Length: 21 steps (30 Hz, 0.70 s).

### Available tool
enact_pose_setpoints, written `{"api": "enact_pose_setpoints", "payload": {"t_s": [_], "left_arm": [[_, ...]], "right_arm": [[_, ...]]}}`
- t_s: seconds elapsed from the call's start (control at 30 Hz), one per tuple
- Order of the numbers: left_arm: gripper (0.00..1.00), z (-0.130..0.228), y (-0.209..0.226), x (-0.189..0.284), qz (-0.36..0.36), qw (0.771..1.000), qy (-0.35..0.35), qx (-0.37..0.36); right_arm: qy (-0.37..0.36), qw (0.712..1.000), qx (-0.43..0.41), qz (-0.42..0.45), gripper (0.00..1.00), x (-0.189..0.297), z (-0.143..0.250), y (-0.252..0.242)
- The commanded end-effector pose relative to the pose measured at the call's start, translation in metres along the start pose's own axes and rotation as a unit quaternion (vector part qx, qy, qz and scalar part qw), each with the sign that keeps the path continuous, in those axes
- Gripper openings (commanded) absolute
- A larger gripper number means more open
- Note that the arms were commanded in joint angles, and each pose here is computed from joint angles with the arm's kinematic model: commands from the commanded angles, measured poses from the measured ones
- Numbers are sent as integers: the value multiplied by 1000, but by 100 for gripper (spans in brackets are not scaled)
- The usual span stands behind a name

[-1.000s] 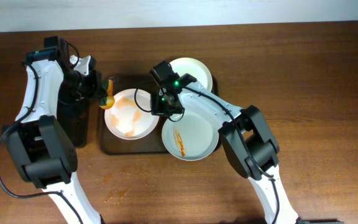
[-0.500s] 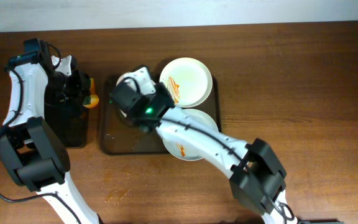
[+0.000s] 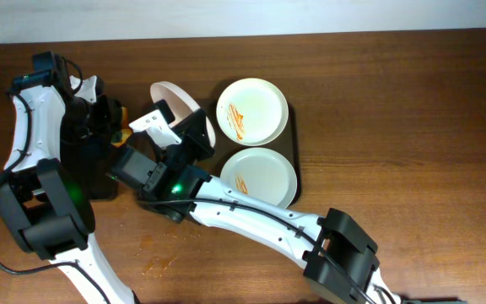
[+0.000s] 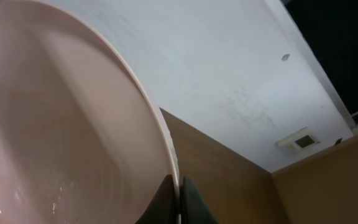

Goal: Clean dirty plates on tray and stack at the side
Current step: 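Carry the pinkish plate right and set it on the table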

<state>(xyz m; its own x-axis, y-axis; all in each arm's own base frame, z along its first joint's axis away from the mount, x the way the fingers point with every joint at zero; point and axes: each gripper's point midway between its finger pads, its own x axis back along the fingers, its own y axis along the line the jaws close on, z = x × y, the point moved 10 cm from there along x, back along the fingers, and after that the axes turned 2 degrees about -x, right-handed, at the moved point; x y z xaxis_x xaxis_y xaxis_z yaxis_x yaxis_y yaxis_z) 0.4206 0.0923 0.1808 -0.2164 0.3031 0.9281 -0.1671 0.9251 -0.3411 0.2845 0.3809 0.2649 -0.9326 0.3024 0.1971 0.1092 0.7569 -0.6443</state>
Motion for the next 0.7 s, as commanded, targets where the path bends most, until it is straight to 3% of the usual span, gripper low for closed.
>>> {"api": "enact_pose_setpoints", "payload": {"t_s": [0.0,0.4,0.57,0.67], "left_arm": [[1,-3,0,2,0,1000,-6,-11],[1,-3,0,2,0,1000,-6,-11],[1,-3,0,2,-1,1000,-6,-11],[1,-3,0,2,0,1000,-7,-11]], "right_arm": [[-11,1000,-13,20,4,7,-15,-19],[-2,1000,-14,-11,4,6,-10,-15],[99,981,-50,-158,4,-10,14,-14],[178,947,-110,-245,4,-39,18,-46]]}}
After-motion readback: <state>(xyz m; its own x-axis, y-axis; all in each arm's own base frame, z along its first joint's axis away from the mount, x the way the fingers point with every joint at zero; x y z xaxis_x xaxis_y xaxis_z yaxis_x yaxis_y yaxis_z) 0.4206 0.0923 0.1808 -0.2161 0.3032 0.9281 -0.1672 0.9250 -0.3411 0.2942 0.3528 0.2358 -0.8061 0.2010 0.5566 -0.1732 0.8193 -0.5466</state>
